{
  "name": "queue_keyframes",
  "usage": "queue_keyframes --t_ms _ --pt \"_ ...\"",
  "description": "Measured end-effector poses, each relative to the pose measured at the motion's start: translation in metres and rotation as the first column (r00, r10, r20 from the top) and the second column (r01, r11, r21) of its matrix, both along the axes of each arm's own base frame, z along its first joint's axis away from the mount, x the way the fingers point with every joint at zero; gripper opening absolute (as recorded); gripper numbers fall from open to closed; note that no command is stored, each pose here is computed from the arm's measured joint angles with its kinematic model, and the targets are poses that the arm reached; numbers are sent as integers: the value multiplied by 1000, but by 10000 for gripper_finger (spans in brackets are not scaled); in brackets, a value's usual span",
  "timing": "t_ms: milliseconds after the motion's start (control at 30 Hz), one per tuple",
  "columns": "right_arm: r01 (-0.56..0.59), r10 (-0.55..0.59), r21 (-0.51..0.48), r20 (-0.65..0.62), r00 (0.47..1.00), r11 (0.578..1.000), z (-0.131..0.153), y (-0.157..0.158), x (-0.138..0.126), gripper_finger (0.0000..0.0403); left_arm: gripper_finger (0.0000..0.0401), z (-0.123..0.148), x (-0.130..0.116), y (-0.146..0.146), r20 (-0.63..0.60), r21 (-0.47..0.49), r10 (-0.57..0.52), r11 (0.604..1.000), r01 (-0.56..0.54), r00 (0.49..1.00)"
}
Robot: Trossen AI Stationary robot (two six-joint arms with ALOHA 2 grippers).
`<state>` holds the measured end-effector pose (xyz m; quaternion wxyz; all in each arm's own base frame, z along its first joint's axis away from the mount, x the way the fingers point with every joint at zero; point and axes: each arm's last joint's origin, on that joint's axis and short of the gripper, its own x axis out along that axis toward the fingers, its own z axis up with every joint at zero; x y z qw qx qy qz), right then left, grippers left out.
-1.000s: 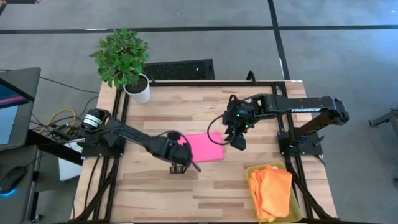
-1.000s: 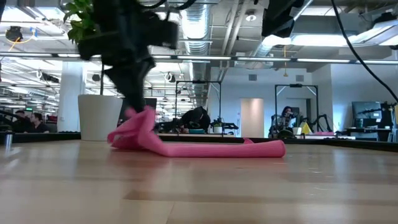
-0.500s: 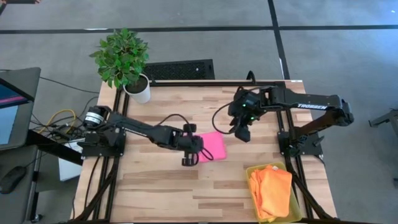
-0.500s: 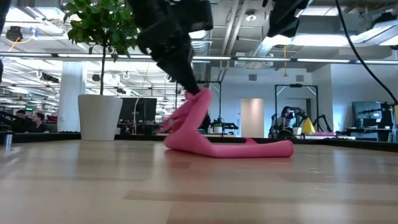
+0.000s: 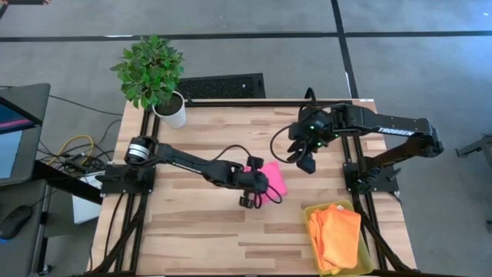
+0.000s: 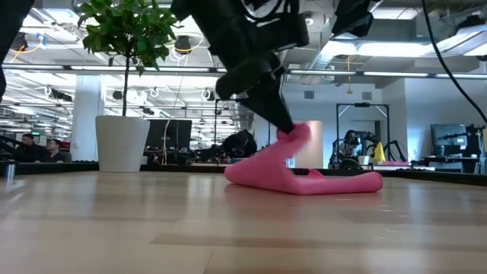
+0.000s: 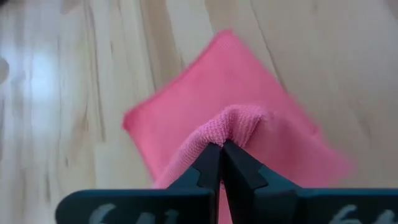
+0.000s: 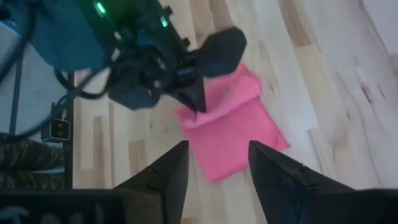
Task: Fold microfiber towels
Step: Fold the pink cloth
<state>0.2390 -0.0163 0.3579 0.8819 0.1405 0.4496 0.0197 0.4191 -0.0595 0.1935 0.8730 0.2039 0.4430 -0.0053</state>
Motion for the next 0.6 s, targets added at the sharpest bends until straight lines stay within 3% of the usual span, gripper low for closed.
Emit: queue_keyframes --t_ms 433,600 --pt "7 -7 -13 49 999 1000 11 1 -14 188 0 -5 29 3 20 114 -144 983 141 989" --pt "3 -2 -14 68 998 1000 13 2 -16 188 0 -5 31 8 38 85 -143 987 140 989"
